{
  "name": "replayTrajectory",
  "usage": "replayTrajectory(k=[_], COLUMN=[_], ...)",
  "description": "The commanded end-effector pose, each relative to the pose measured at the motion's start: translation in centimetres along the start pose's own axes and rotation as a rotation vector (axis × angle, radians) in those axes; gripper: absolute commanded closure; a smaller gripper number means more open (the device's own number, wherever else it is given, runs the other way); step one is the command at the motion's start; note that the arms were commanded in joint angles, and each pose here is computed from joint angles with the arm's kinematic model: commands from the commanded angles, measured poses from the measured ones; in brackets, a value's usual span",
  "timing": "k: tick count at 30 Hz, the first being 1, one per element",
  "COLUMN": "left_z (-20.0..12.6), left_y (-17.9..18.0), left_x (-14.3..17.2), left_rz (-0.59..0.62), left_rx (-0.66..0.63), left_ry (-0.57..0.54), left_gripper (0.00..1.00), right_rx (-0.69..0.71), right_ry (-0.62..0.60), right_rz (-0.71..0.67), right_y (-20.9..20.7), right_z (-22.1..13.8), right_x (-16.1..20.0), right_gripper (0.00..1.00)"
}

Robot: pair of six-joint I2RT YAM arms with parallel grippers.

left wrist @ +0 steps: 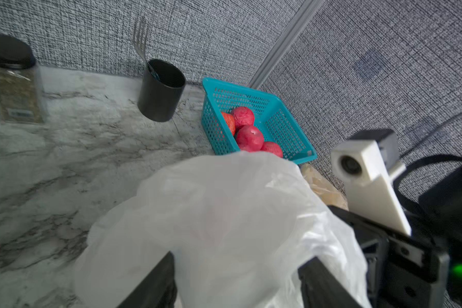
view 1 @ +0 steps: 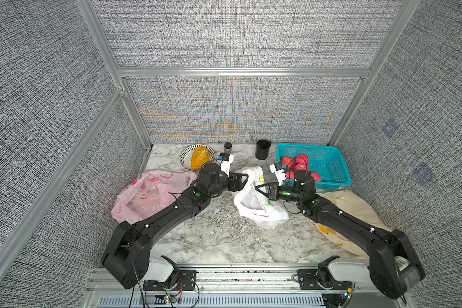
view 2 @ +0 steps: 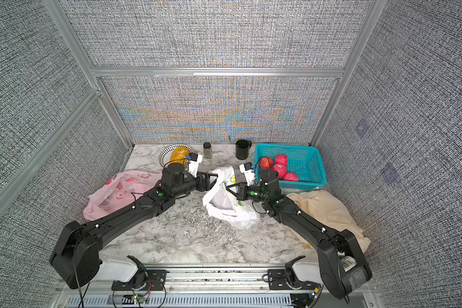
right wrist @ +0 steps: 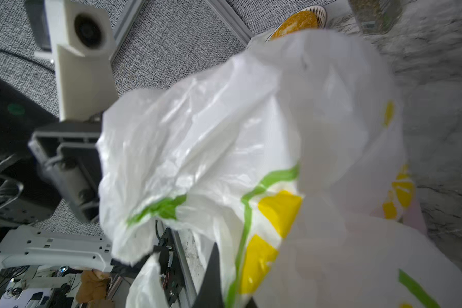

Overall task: Untie the knot of a plastic bag & take out the apple
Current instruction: Adjust the plastic bag at the center of the board.

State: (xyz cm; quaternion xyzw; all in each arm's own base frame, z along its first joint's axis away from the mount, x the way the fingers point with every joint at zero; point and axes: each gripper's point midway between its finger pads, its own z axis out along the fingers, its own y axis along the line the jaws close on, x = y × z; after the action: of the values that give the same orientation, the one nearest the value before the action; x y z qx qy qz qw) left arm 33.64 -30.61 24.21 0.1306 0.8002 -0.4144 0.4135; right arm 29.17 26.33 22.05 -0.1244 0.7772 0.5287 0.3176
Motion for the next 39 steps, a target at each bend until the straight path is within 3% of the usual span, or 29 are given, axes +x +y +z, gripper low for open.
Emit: replayTrajectory(k=[1, 4, 8, 10, 12, 14, 21, 28, 33, 39], left_z=[0.5, 1.0, 2.4, 3.0, 3.0, 2.1, -5.3, -9.4, -8.2, -6.4], left_y=[3.0, 5.0, 5.4, 5.0, 4.8, 5.2, 6.9, 4.2, 0.3, -1.7], left_x=[0.3, -0.5, -1.2, -1.4, -1.3, -1.1, -1.5, -1.7, 1.3, 4.9], left_rz=[-0.019, -0.064, -0.05, -0.042, -0.047, -0.049, -0.047, -0.032, -0.066, -0.087], left_rx=[-0.103, -0.111, -0.083, -0.049, -0.037, -0.069, -0.266, -0.231, -0.019, 0.011], left_ry=[0.047, 0.047, 0.064, 0.075, 0.078, 0.062, -0.03, -0.014, 0.095, 0.173], left_gripper=[0.44, 0.48, 0.48, 0.43, 0.29, 0.21, 0.08, 0.08, 0.13, 0.13], right_rx=[-0.131, -0.222, -0.23, -0.255, -0.243, -0.227, -0.192, -0.238, -0.248, -0.257], right_ry=[-0.009, -0.033, -0.056, -0.077, -0.09, -0.096, -0.105, -0.127, -0.132, -0.128], right_rz=[0.001, 0.027, 0.071, 0.083, 0.123, 0.12, 0.051, -0.009, 0.003, 0.005], right_y=[3.2, 5.2, 5.0, 4.9, 4.2, 3.7, 2.9, 3.3, 3.1, 3.2], right_z=[-0.5, -1.4, -1.4, -1.2, -0.9, -0.6, -0.1, -0.1, 0.0, 0.0], right_x=[-0.2, 0.0, 0.5, 0.7, 0.7, 0.7, 0.3, -0.3, -0.4, -0.4], right_gripper=[1.0, 1.0, 1.0, 1.0, 1.0, 1.0, 1.0, 1.0, 1.0, 1.0])
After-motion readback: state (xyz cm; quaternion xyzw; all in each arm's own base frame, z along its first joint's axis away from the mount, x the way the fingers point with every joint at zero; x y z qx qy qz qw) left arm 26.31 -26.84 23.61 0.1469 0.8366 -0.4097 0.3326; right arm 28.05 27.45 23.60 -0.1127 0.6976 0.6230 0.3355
